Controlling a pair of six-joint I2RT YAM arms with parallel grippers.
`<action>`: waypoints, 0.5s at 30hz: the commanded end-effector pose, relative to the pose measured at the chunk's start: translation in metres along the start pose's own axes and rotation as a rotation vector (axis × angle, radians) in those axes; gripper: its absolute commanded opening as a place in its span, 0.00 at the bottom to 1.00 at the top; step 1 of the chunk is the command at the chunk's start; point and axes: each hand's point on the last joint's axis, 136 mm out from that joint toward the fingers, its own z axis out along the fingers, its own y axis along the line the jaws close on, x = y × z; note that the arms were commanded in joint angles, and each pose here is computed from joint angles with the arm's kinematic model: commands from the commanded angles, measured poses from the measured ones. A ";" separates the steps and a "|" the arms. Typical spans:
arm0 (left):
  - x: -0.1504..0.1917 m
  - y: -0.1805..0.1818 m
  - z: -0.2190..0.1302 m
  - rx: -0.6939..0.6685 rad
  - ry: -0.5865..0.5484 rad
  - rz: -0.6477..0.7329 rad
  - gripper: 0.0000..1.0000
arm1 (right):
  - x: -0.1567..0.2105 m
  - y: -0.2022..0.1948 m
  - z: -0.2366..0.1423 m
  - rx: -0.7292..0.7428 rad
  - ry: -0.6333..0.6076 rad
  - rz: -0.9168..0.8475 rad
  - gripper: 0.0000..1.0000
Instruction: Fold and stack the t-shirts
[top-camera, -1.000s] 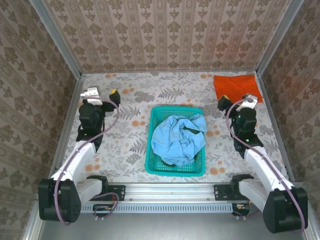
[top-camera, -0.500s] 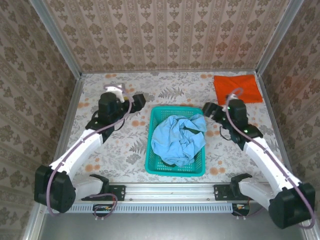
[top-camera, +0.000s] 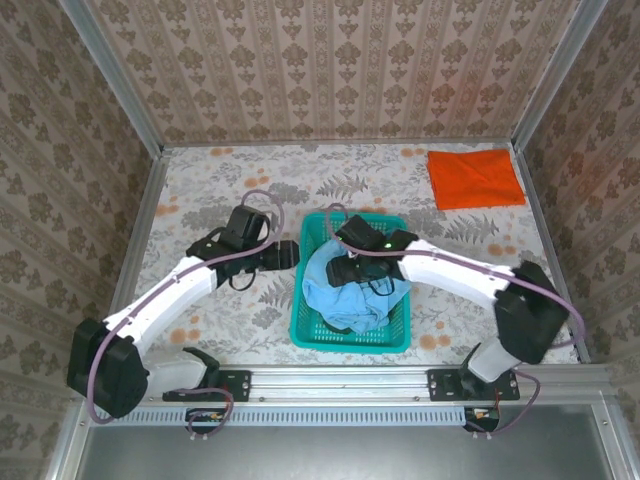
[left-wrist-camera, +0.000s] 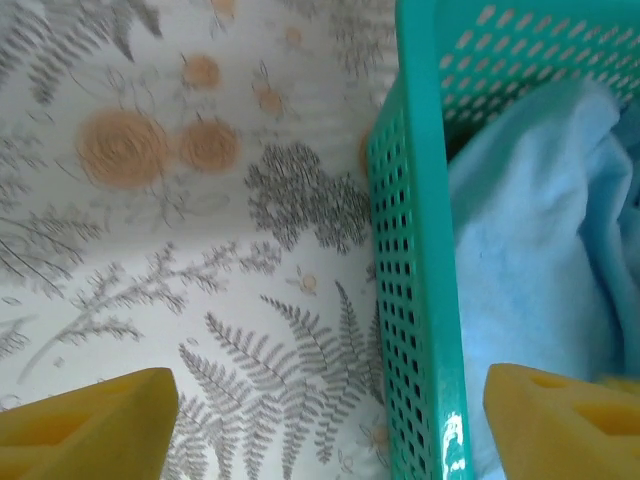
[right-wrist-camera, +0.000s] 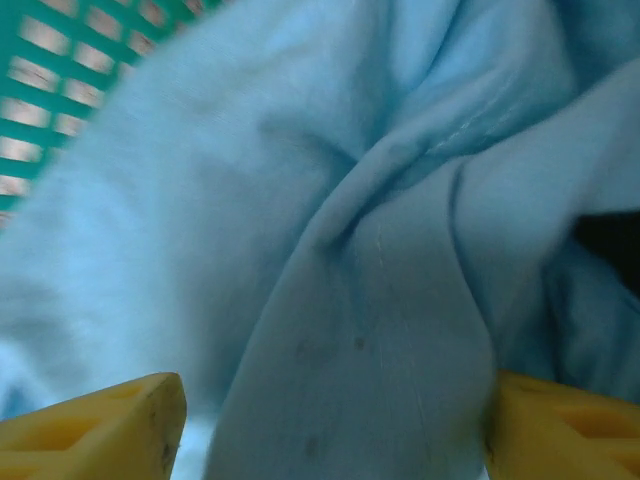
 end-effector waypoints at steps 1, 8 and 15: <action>0.022 -0.011 0.009 0.068 0.089 -0.012 0.78 | -0.001 -0.010 0.006 0.085 0.023 0.011 0.63; 0.026 -0.020 0.030 0.075 0.137 -0.009 0.67 | -0.020 0.003 -0.037 -0.022 -0.113 0.021 0.01; 0.016 -0.030 0.039 0.070 0.131 0.018 0.44 | -0.051 -0.010 -0.139 -0.074 -0.384 0.044 0.00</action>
